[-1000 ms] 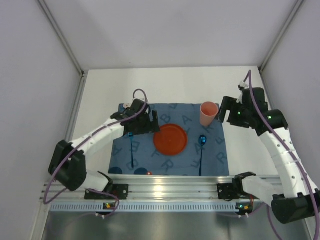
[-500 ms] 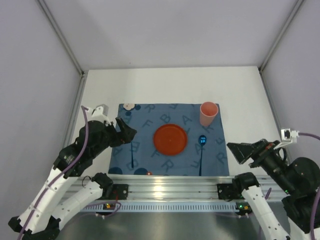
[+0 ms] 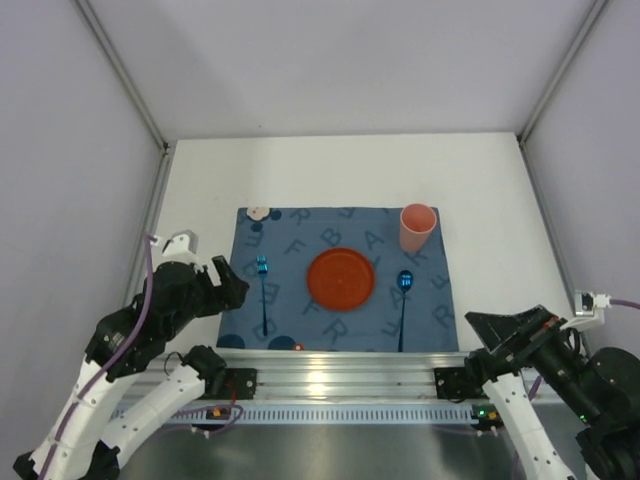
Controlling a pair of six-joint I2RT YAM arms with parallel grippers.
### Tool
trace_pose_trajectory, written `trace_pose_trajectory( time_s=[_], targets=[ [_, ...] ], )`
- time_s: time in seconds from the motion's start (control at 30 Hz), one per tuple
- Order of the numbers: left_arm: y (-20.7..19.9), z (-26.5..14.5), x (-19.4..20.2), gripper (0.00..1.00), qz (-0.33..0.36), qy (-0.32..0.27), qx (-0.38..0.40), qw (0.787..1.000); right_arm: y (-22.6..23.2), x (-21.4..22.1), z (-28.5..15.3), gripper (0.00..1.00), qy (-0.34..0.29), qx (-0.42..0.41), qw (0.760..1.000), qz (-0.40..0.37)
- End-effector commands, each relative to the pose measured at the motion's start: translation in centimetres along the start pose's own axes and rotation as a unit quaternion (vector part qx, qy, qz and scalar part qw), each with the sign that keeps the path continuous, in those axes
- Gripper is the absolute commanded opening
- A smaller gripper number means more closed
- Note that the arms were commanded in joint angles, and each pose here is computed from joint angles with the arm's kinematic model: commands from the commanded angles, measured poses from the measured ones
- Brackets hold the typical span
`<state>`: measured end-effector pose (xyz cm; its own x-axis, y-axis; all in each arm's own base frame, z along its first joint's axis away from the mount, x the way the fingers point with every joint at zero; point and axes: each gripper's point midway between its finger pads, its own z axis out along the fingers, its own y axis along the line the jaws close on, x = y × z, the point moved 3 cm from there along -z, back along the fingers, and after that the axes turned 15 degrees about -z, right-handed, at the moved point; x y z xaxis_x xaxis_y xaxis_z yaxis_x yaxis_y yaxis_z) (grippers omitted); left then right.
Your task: Set the dinner table for one person
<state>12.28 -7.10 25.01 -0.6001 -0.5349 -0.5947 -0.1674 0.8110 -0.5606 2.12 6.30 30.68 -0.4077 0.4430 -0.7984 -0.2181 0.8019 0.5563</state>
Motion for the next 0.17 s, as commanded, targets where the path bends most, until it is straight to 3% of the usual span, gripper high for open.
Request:
trace_pose_trajectory(
  time_s=[0.0, 0.13],
  targets=[
    [0.68, -1.04, -0.64, 0.88, 0.015, -0.017, -0.009, 1.0, -0.2, 0.09, -0.96, 1.0, -0.002, 0.008, 1.0, 0.002],
    [1.07, -0.65, -1.51, 0.88, 0.021, -0.045, -0.027, 0.998, -0.72, -0.35, -0.03, 1.0, 0.007, 0.03, 0.999, -0.013]
  ],
)
